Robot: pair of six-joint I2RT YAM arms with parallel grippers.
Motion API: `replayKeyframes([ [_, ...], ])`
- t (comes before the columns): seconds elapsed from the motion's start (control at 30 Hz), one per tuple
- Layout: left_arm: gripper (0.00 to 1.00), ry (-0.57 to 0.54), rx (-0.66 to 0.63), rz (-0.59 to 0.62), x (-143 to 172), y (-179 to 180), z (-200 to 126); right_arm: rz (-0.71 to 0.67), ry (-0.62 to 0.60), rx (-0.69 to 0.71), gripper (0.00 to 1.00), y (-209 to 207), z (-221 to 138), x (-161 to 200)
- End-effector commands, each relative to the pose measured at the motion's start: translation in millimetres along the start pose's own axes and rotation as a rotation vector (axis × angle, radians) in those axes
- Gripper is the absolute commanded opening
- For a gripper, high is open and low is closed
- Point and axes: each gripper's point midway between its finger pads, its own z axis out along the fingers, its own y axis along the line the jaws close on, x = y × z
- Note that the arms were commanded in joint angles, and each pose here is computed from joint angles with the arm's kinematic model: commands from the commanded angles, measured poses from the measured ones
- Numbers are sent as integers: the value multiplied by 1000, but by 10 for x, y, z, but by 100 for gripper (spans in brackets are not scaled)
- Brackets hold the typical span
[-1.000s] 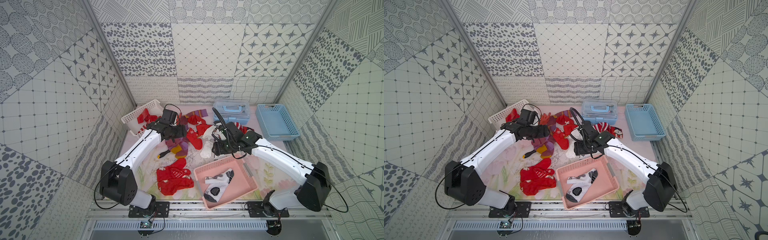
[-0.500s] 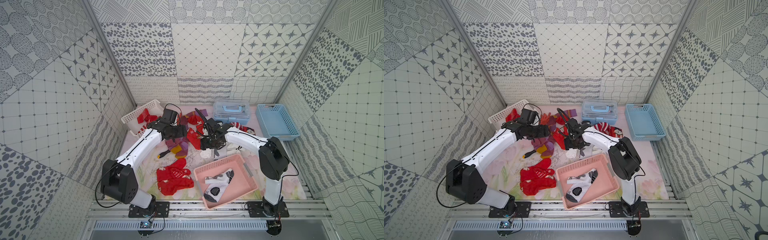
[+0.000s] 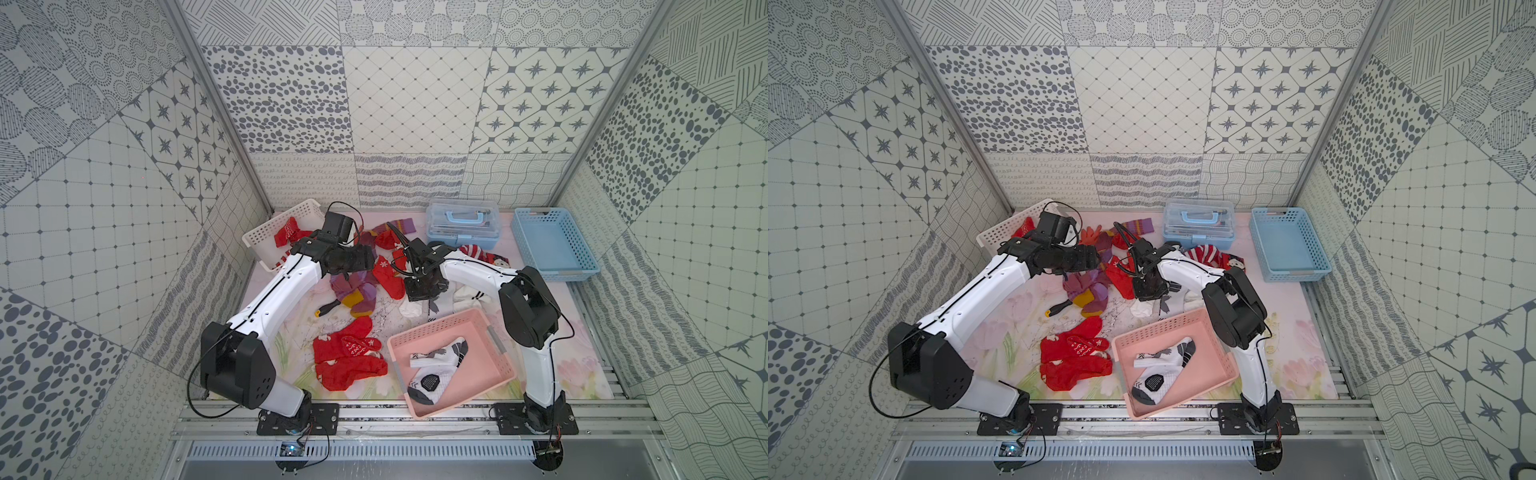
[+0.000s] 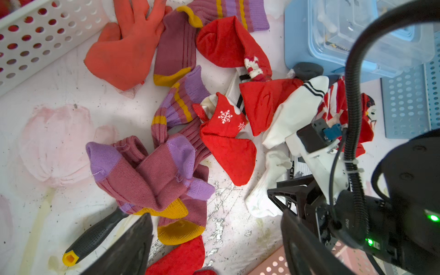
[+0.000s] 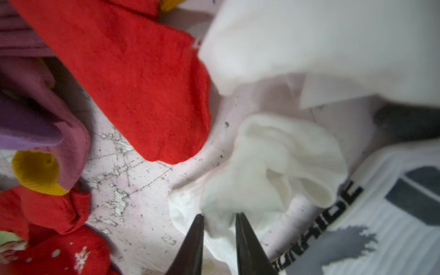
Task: Sort the socks into the basket by color
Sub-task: Pick up the sock from the center of the board.
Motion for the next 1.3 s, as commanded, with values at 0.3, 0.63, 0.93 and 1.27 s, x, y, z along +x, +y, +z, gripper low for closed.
replayKeyframes([
  [0.3, 84, 17, 31, 27, 227, -46, -114, -52, -122, -60, 0, 127, -522, -149],
  [0.63, 84, -38, 80, 8, 121, -184, -111, -78, -228, -120, 0, 245, -1160, -158],
  [0.93, 84, 12, 179, 53, 152, -421, 154, -118, -215, -126, 0, 357, -1766, 375],
  [1.27, 82, 44, 223, 108, 157, -573, 279, -33, -61, -126, 0, 227, -1727, 1513],
])
